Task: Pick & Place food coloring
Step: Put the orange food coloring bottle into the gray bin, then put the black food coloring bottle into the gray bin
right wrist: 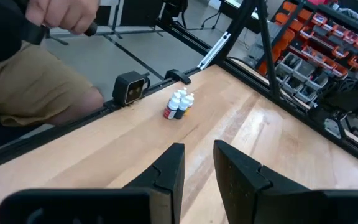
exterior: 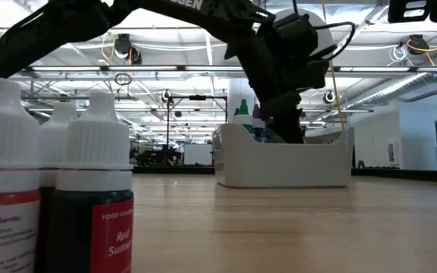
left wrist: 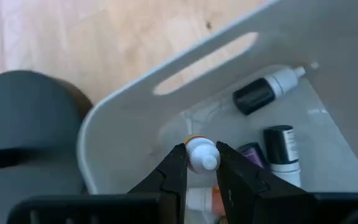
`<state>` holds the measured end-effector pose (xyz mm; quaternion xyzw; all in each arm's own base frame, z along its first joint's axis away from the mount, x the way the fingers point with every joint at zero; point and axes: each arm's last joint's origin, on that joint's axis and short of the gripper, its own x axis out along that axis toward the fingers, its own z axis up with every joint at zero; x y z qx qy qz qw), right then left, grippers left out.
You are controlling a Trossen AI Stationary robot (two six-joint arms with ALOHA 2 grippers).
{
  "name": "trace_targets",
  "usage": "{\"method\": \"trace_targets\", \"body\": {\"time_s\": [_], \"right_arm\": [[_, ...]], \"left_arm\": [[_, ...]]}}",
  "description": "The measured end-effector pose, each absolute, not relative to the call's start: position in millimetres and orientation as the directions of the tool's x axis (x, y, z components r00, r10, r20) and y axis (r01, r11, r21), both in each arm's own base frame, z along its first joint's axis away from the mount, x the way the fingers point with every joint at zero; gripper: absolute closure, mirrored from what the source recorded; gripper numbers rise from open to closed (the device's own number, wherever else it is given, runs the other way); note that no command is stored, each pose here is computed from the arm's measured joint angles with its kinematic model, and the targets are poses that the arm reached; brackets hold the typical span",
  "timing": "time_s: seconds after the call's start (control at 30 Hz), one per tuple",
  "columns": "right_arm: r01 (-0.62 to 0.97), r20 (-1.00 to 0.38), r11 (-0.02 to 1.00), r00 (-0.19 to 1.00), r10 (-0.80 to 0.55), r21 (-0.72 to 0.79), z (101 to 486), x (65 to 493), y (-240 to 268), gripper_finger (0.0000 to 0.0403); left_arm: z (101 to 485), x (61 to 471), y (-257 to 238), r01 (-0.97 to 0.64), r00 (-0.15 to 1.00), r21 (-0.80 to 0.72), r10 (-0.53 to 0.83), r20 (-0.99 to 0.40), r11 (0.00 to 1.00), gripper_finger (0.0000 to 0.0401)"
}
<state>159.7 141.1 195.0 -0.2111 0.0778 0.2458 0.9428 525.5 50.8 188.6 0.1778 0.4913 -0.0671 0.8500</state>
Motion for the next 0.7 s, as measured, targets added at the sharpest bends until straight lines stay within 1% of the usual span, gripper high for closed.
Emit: {"method": "trace_targets", "body": {"time_s": [0.23,0.3,0.57,0.63,0.7], "right_arm": [[-0.497,-0.252,0.789,0.866,0.431,-0.361,194.8,159.7,141.0,0.0326],[-0.497,-0.251,0.789,0.867,0.431,-0.361,194.9,159.7,141.1,0.0326],[-0.497,-0.249,0.79,0.867,0.432,-0.36,195.1,159.8,141.1,0.0326],[-0.497,-0.249,0.789,0.867,0.432,-0.36,195.1,159.8,141.1,0.0326],[-0.497,-0.249,0.789,0.867,0.432,-0.36,195.1,159.8,141.1,0.0326]], "left_arm": [[189.8,527.7,44.7,0.297,0.523,0.259,0.071,-0.85,0.919,0.0328],[189.9,527.8,45.0,0.295,0.524,0.26,0.071,-0.849,0.919,0.0322],[191.1,528.9,45.6,0.263,0.536,0.248,0.073,-0.841,0.932,0.0249],[197.1,529.5,45.6,0.261,0.542,0.251,0.074,-0.837,0.932,0.0239],[213.1,531.0,42.9,0.259,0.566,0.262,0.073,-0.821,0.93,0.0233]]}}
